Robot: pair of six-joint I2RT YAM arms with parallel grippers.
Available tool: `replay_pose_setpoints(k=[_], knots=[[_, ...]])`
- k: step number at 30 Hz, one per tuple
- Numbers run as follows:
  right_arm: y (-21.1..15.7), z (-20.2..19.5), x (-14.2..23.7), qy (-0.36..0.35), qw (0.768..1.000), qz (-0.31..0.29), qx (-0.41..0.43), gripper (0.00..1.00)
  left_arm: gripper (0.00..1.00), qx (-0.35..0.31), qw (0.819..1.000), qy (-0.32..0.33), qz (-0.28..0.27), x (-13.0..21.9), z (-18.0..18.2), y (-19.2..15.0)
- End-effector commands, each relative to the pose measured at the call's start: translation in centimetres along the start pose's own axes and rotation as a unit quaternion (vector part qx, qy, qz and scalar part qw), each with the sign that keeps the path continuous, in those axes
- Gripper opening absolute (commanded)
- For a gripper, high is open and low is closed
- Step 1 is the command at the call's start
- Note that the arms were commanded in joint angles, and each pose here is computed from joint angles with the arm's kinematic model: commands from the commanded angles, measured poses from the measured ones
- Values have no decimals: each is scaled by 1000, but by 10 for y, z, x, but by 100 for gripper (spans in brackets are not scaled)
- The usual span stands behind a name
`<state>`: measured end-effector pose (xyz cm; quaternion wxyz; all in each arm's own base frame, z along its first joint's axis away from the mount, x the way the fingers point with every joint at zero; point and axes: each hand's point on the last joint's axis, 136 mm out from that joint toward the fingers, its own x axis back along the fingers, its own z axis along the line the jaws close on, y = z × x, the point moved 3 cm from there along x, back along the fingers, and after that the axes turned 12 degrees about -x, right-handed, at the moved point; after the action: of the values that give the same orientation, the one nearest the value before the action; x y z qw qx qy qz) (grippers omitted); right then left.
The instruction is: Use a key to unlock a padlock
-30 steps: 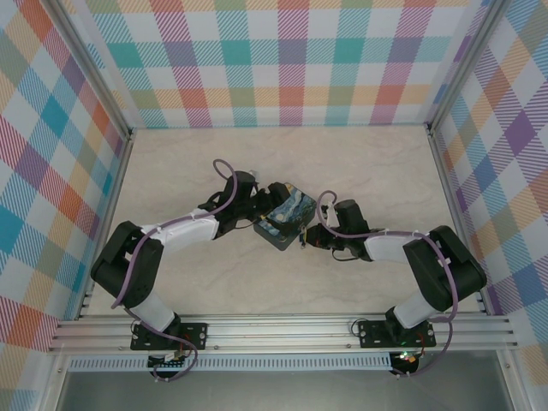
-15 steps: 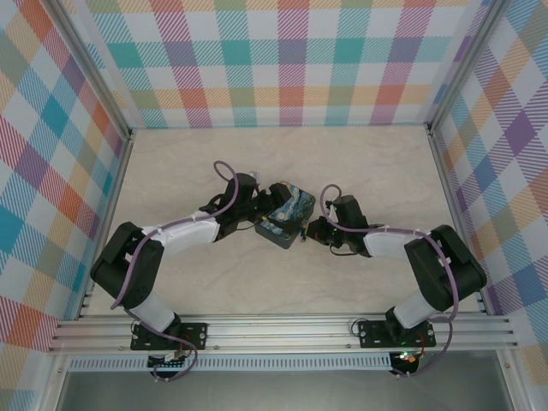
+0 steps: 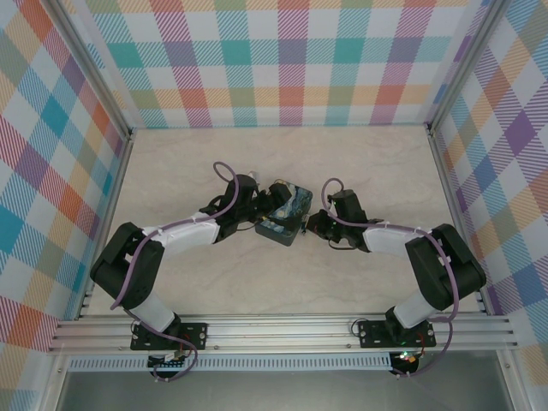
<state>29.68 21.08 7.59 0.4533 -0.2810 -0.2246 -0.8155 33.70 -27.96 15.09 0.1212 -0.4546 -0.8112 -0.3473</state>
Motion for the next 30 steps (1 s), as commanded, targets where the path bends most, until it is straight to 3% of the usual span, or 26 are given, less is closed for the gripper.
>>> replay_pose_setpoints(k=[1,15,23,30], knots=[[10,20,0,28,1000,-11,6,11,90,30,991,87,93,-3,50,-57],[11,-5,-13,-41,999,-5,30,10,90,34,991,88,91,-2,53,-59],[21,11,1,-11,998,-37,43,11,90,31,991,100,86,1,58,-57],[31,3,25,-46,995,-69,59,11,90,29,991,108,80,5,63,-48]])
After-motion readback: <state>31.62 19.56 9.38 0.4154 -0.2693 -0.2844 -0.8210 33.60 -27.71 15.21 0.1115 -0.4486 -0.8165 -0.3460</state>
